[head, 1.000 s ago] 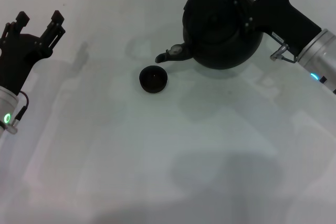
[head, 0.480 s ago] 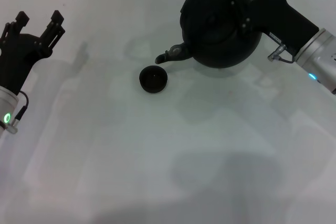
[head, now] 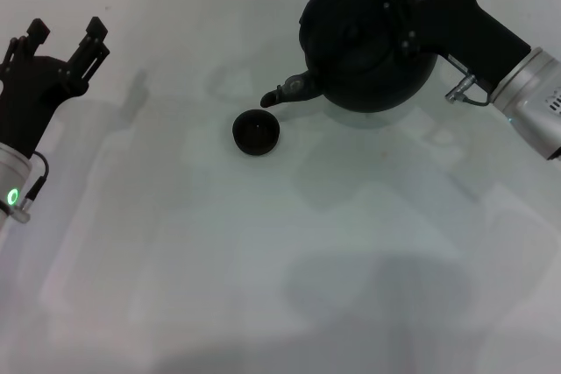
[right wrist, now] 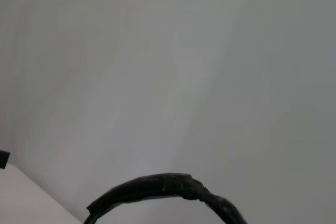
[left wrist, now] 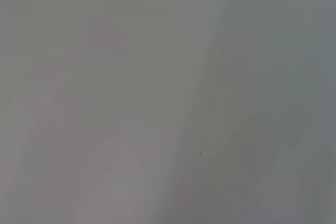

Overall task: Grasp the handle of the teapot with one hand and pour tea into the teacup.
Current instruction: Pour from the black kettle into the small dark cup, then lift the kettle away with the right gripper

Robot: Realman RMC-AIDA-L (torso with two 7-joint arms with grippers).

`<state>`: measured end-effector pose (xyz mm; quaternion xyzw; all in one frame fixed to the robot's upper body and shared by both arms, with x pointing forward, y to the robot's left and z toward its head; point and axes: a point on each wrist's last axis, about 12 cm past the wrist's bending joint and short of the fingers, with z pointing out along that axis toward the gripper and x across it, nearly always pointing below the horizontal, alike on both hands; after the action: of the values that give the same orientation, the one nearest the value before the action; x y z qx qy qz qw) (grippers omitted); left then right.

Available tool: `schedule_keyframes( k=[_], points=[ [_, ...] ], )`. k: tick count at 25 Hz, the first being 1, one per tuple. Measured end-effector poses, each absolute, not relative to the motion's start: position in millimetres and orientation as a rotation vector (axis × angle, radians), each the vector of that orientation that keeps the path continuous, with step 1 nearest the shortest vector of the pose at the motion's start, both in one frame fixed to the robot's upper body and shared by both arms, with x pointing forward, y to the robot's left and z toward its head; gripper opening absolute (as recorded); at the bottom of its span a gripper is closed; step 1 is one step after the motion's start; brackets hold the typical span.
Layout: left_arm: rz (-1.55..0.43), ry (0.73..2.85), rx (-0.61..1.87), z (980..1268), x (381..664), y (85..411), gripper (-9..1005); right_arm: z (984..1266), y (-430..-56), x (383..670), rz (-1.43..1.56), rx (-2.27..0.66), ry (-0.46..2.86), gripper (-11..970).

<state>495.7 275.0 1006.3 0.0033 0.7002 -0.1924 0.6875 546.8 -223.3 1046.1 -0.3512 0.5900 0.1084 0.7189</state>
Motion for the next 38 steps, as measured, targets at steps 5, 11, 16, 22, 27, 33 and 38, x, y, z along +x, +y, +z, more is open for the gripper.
schedule_keyframes(
  k=[5, 11, 16, 22, 27, 33, 38],
  points=[
    [-0.428, 1.578, 0.006, 1005.1, 495.8, 275.2, 891, 1046.3, -223.1, 546.8, 0.223, -0.79, 1.295, 173],
    [-0.433, 1.578, 0.003, 1005.1, 495.8, 273.8, 891, 1046.2, -222.6, 546.7, 0.206, -0.803, 1.285, 171],
    [-0.432, 1.584, 0.002, 1004.5, 496.0, 274.1, 891, 1046.2, -222.4, 546.6, 0.2, -0.808, 1.281, 169],
    [-0.432, 1.586, 0.004, 1004.7, 497.1, 273.7, 892, 1046.6, -221.2, 546.7, 0.183, -0.819, 1.27, 166],
    [-0.434, 1.584, 0.005, 1005.1, 497.7, 273.0, 892, 1046.8, -220.9, 546.8, 0.177, -0.821, 1.266, 165],
    [-0.436, 1.583, 0.007, 1005.7, 499.0, 272.3, 893, 1047.0, -221.1, 547.1, 0.17, -0.823, 1.263, 164],
    [-0.437, 1.582, 0.009, 1006.0, 499.5, 271.9, 893, 1047.0, -221.3, 547.2, 0.16, -0.828, 1.259, 162]
  ],
)
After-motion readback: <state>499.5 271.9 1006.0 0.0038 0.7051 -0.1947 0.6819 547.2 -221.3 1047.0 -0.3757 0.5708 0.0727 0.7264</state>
